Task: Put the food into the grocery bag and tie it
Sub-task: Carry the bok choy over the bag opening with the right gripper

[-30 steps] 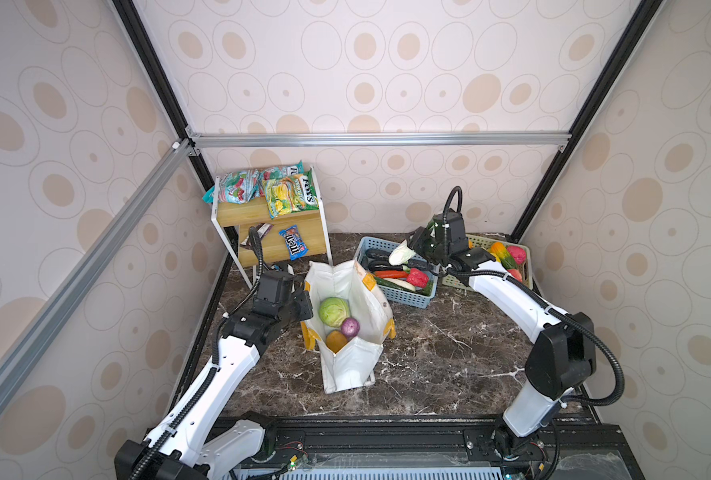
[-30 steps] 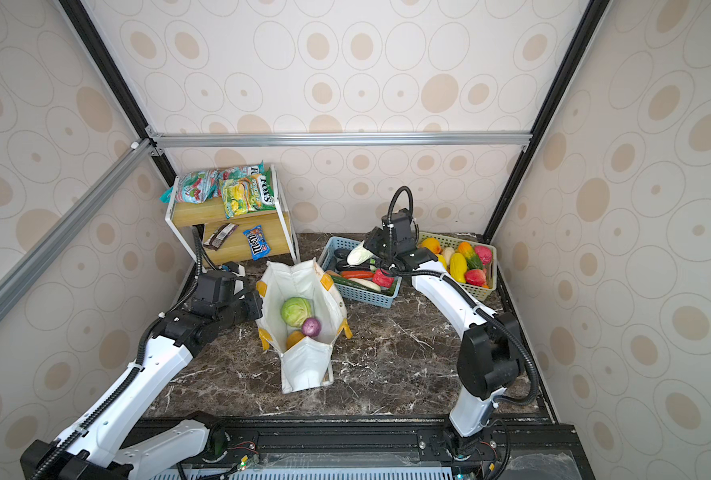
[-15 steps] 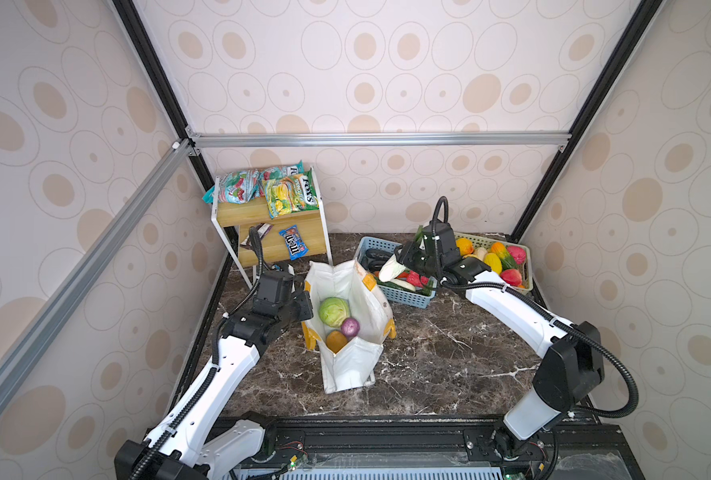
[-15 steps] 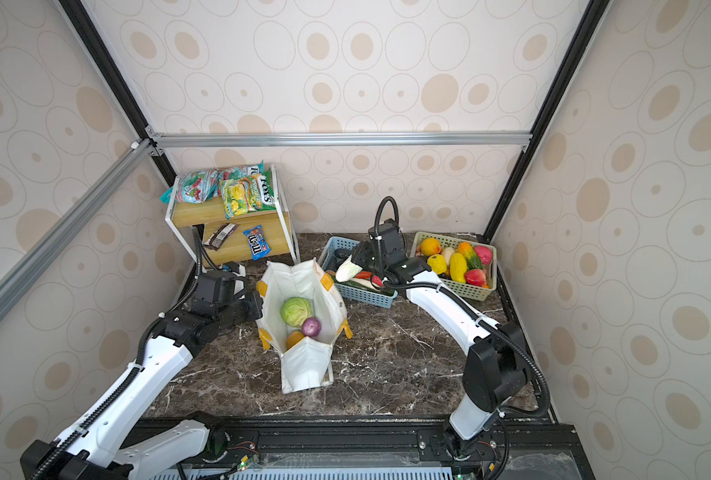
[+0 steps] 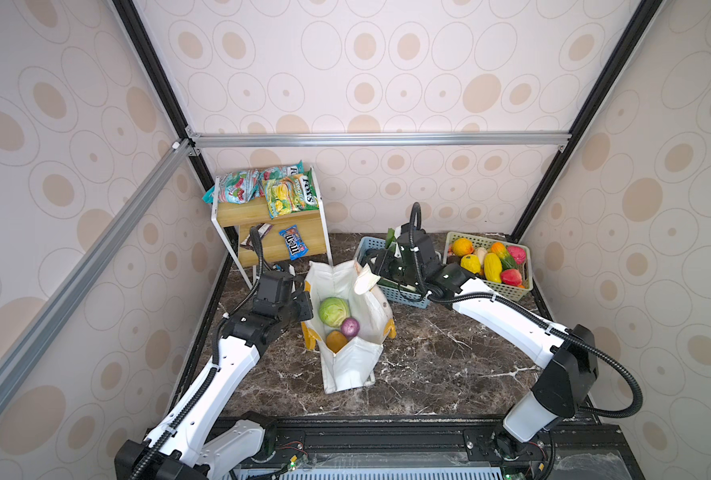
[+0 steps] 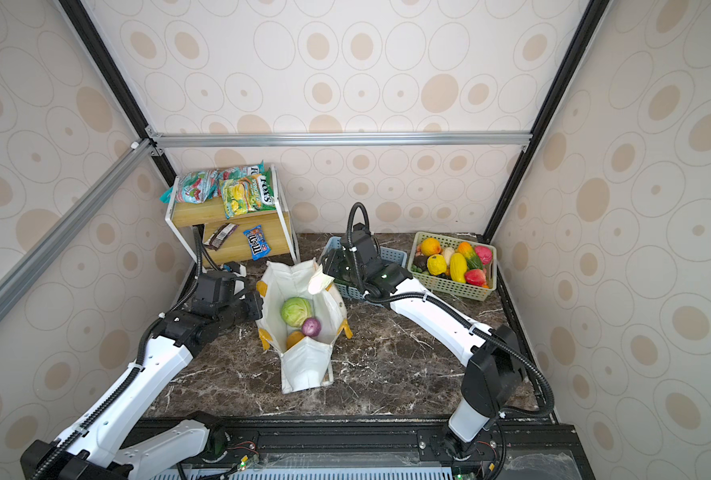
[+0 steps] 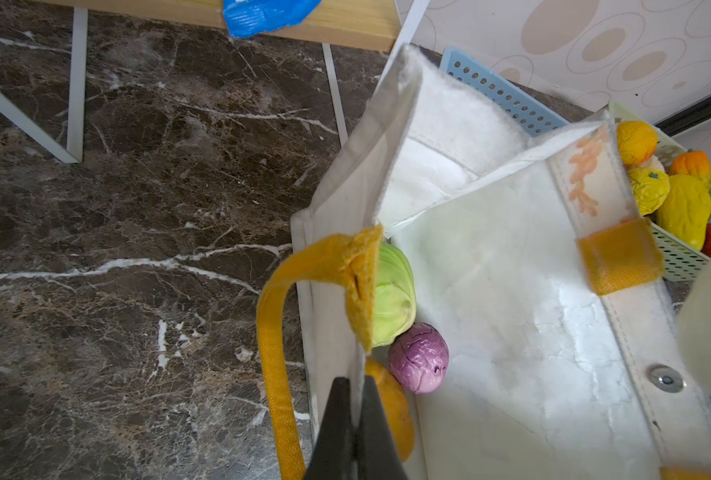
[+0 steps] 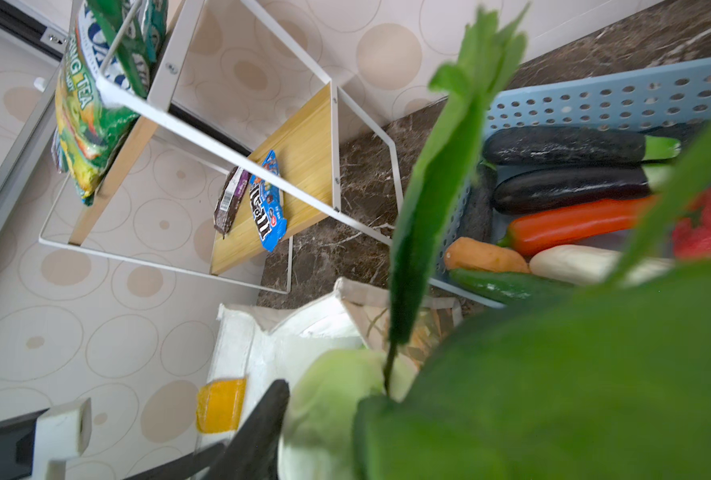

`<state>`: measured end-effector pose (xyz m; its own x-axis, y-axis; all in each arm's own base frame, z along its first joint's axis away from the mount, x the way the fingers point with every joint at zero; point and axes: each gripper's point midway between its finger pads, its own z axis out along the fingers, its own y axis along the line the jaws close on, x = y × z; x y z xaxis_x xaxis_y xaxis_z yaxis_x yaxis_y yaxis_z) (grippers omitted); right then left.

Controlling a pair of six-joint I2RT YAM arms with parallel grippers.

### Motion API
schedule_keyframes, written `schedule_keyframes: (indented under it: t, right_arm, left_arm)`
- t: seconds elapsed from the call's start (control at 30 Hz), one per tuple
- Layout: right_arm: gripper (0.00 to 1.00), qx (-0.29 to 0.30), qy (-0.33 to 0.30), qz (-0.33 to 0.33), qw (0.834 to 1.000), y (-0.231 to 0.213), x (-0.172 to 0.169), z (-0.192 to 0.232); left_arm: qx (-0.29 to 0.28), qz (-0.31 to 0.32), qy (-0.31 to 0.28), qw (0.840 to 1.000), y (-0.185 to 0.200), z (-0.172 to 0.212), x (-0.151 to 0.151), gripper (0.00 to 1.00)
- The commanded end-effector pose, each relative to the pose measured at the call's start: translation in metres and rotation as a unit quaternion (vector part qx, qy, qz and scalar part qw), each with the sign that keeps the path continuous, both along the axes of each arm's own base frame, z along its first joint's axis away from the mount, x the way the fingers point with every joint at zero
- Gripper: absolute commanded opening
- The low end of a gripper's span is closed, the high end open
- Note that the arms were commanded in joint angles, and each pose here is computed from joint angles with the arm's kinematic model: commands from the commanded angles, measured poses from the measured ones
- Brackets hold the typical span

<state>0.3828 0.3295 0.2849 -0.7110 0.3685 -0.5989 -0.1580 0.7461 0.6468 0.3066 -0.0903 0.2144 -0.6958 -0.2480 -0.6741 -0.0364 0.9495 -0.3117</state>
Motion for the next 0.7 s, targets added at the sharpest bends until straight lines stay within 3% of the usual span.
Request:
schedule_keyframes:
  t: [0.0, 0.27, 0.43, 0.67]
  right_arm:
    - [0.49, 0.001, -0.011, 0.012, 1.000, 0.012, -0.007, 0.009]
    - [0.49, -0.040, -0.019, 0.076, 0.996, 0.043, -0.032, -0.006]
    - [0.50, -0.097, -0.032, 0.125, 0.987, 0.060, -0.048, -0.022]
    - [0.50, -0.130, -0.022, 0.176, 0.975, 0.079, -0.061, -0.048]
  left_arm:
    - [0.001, 0.001, -0.023, 1.000, 0.002, 0.010, 0.007, 0.00]
    - [-0.009, -0.005, -0.029, 1.000, -0.003, 0.017, 0.010, 0.00]
    - [-0.011, -0.004, -0.030, 0.999, -0.004, 0.020, 0.012, 0.00]
    - [-0.016, 0.000, -0.037, 0.999, -0.003, 0.021, 0.012, 0.00]
